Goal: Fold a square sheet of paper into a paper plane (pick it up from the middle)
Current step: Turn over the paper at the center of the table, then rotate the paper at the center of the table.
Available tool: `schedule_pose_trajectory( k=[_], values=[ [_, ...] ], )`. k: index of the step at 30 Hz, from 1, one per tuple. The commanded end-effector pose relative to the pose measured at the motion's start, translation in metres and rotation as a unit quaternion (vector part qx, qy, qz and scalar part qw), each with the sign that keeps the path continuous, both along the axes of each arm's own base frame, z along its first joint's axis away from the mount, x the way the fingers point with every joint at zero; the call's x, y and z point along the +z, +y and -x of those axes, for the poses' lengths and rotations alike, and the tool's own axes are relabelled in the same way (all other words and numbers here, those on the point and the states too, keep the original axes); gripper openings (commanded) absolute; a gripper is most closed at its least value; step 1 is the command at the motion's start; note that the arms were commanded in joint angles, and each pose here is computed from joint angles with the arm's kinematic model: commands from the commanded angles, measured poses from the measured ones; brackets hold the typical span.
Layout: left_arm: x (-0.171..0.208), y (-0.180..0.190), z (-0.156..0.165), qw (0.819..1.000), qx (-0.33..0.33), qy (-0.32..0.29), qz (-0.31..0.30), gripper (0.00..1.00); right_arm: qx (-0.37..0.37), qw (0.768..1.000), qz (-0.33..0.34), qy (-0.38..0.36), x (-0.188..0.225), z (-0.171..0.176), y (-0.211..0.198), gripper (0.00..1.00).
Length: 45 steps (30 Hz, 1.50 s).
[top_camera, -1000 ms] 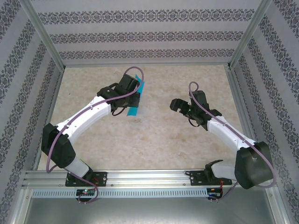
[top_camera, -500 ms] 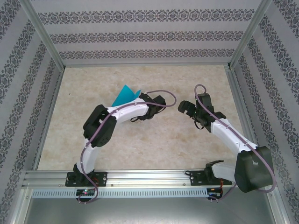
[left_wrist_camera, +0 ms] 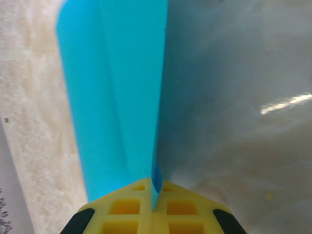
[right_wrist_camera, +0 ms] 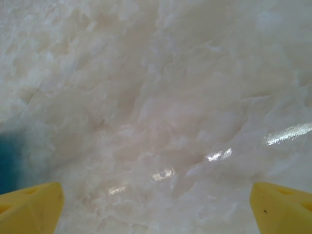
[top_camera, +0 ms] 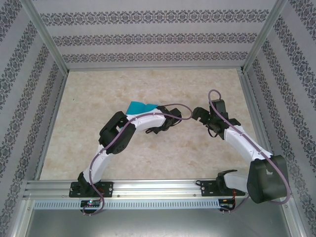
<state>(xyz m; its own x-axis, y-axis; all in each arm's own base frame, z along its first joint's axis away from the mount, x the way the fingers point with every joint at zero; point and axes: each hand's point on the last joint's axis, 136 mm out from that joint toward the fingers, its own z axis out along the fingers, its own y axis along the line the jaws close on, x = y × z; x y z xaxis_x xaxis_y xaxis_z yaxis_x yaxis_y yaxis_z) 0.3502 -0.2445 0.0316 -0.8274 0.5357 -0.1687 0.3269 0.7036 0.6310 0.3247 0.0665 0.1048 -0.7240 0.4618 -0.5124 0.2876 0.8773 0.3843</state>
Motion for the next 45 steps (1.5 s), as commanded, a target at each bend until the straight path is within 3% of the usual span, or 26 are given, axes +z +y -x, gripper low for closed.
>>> schedule_pose_trajectory(
  k=[1, 8, 11, 13, 16, 19, 22, 26, 31, 38, 41, 45],
  values=[
    [-0.014, -0.019, 0.005, 0.999, -0.009, 0.02, 0.037, 0.06, -0.018, 1.0, 0.003, 0.012, -0.006, 0.002, -0.007, 0.98],
    [-0.027, -0.028, 0.012, 0.997, -0.005, 0.043, 0.069, 0.13, -0.02, 1.0, -0.002, 0.015, -0.007, 0.001, -0.007, 0.98],
    [-0.021, -0.035, 0.014, 0.995, -0.003, 0.05, 0.09, 0.22, -0.02, 1.0, -0.005, 0.016, -0.007, 0.001, -0.006, 0.98],
    [-0.009, -0.051, 0.02, 0.987, -0.008, 0.067, 0.144, 0.31, -0.019, 1.0, -0.005, 0.017, -0.006, 0.001, -0.006, 0.98],
    [0.023, -0.083, 0.032, 0.96, -0.026, 0.087, 0.264, 0.47, -0.018, 1.0, -0.003, 0.018, -0.003, 0.0, -0.006, 0.98],
    [0.065, -0.11, 0.043, 0.919, -0.054, 0.099, 0.377, 0.59, -0.008, 1.0, -0.008, 0.02, 0.0, -0.001, -0.003, 0.98],
    [0.099, -0.113, 0.045, 0.885, -0.058, 0.095, 0.452, 0.68, 0.016, 0.999, -0.027, 0.021, 0.002, -0.004, 0.009, 0.96],
    [0.122, -0.08, 0.031, 0.849, -0.012, 0.058, 0.526, 0.76, 0.067, 0.996, -0.056, 0.015, 0.01, -0.011, 0.042, 0.87],
    [0.112, -0.002, 0.013, 0.829, 0.093, 0.008, 0.551, 0.88, 0.162, 0.984, -0.07, 0.013, 0.019, -0.018, 0.123, 0.7],
    [0.083, 0.104, 0.021, 0.82, 0.228, -0.049, 0.523, 1.0, 0.281, 0.956, -0.077, 0.036, 0.009, -0.017, 0.254, 0.39],
    [0.071, 0.137, 0.029, 0.814, 0.279, -0.067, 0.505, 1.0, 0.31, 0.947, -0.069, 0.047, 0.003, -0.017, 0.293, 0.36],
    [0.059, 0.152, 0.038, 0.811, 0.306, -0.063, 0.495, 1.0, 0.328, 0.94, -0.054, 0.079, -0.019, -0.016, 0.325, 0.36]
  ],
)
